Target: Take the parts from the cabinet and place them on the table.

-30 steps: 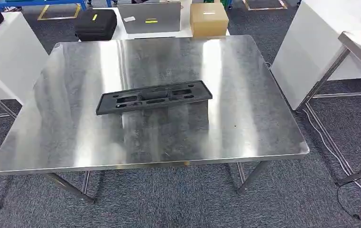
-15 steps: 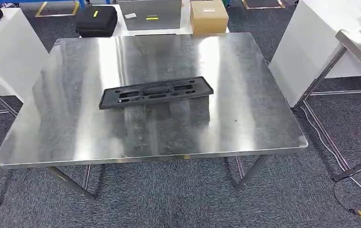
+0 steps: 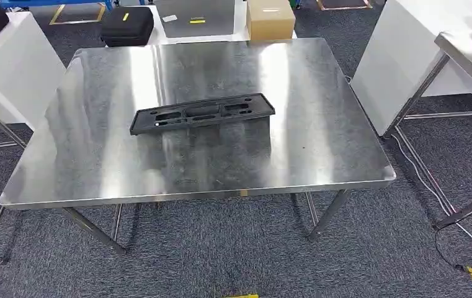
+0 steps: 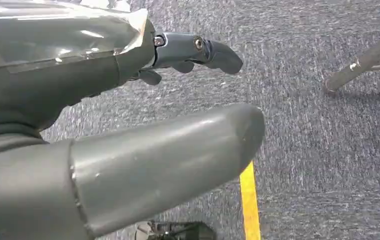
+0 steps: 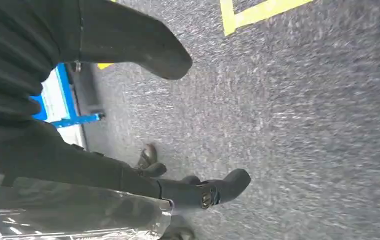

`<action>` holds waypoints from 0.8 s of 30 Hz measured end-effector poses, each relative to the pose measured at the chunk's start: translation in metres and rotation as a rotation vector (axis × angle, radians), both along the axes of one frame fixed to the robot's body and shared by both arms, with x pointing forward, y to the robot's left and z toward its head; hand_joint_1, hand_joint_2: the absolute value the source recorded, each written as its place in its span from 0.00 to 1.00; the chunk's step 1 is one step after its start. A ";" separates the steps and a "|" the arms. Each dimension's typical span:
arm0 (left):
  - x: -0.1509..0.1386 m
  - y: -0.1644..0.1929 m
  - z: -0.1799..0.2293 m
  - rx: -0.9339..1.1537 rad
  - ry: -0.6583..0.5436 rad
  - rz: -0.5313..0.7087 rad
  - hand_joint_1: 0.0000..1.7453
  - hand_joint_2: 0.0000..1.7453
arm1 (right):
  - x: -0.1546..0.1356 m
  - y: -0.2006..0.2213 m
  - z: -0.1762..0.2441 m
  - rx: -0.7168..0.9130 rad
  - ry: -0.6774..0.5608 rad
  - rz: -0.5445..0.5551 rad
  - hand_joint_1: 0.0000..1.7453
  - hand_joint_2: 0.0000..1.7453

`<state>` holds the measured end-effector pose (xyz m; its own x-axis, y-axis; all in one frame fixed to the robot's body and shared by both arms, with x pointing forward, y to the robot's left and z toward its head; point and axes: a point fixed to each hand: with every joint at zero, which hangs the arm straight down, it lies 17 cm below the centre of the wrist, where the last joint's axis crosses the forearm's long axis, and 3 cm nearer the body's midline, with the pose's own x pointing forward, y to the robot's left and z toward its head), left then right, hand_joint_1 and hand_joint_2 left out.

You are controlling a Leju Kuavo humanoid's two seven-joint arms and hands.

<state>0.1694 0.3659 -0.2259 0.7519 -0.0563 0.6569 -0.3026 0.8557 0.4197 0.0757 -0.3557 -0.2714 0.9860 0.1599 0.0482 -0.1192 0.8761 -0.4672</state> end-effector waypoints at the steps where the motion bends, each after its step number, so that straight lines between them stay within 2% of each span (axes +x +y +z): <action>1: -0.001 0.000 0.000 0.000 0.001 0.000 0.00 0.00 | 0.000 0.000 0.000 -0.001 0.000 0.000 0.00 1.00; 24: 0.002 -0.001 0.001 0.000 -0.006 -0.002 0.00 0.00 | -0.002 0.000 0.000 0.001 0.008 -0.008 0.00 1.00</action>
